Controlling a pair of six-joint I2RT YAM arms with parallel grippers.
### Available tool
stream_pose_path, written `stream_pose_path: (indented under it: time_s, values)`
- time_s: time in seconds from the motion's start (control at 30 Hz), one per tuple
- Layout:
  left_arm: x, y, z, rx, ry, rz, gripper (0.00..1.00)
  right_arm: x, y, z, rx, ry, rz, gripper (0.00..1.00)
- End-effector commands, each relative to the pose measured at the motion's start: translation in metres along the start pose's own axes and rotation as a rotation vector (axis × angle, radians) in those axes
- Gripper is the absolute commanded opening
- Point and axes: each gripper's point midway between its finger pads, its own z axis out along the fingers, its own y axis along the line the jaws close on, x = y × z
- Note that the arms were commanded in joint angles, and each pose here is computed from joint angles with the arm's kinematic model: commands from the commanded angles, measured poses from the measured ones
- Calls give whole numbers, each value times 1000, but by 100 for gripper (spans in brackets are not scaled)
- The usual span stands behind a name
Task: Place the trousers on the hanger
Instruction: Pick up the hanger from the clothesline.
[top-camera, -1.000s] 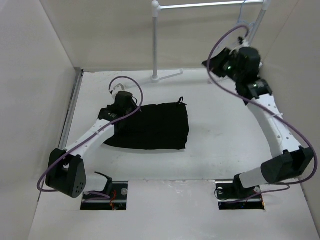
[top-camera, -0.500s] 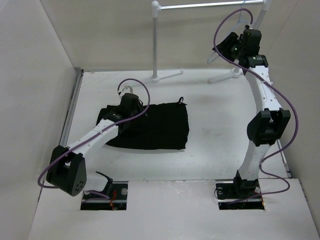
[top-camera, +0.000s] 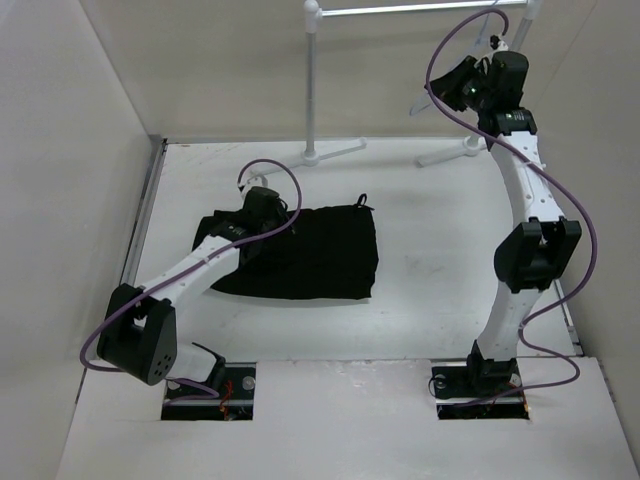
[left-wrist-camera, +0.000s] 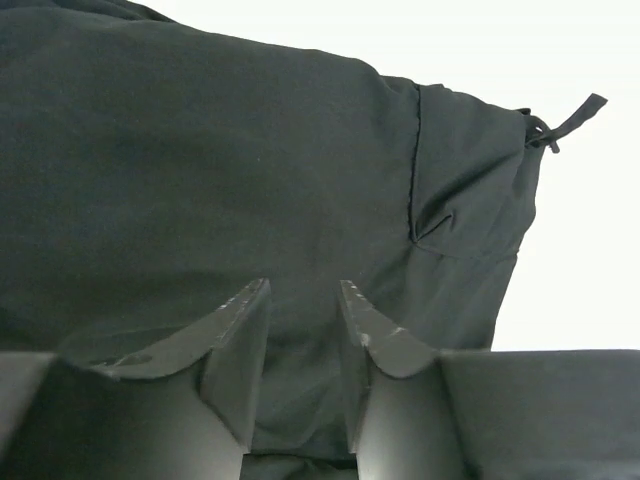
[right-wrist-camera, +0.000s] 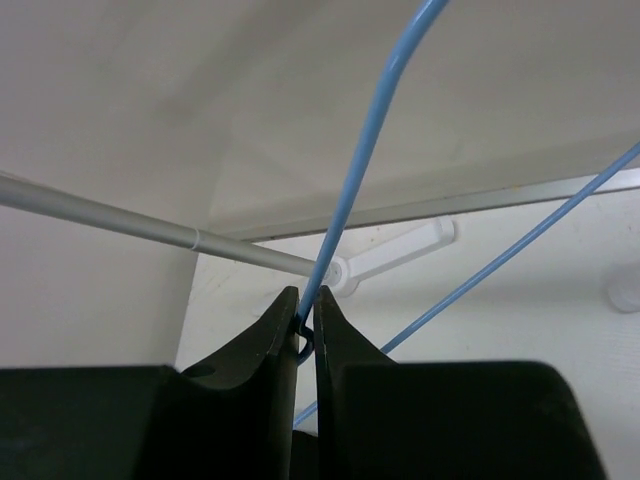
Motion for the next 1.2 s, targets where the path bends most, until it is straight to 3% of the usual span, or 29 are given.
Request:
stream_pose_path:
  time_s: [0.0, 0.2, 0.4, 0.57, 0.77, 0.93, 1.17]
  values:
    - [-21, -19, -7, 60, -40, -3, 35, -47, 59, -32, -147, -131, -97, 8]
    - [-35, -41, -14, 122, -67, -3, 53, -53, 85, -56, -218, -142, -165, 6]
    - [-56, -60, -27, 162, -109, -1, 56, -24, 83, -65, -223, -78, -225, 4]
    - [-84, -91, -46, 229, -163, 13, 56, 24, 77, -84, -216, 8, -233, 4]
    - [-112, -160, -76, 377, -207, 64, 56, 107, 86, -135, -230, 121, -255, 4]
    - [-91, -226, -96, 514, -149, 152, 58, 191, 74, -182, -202, 241, -228, 4]
    - [-22, -288, -102, 594, -40, 283, 60, 255, 52, -231, -163, 339, -211, 4]
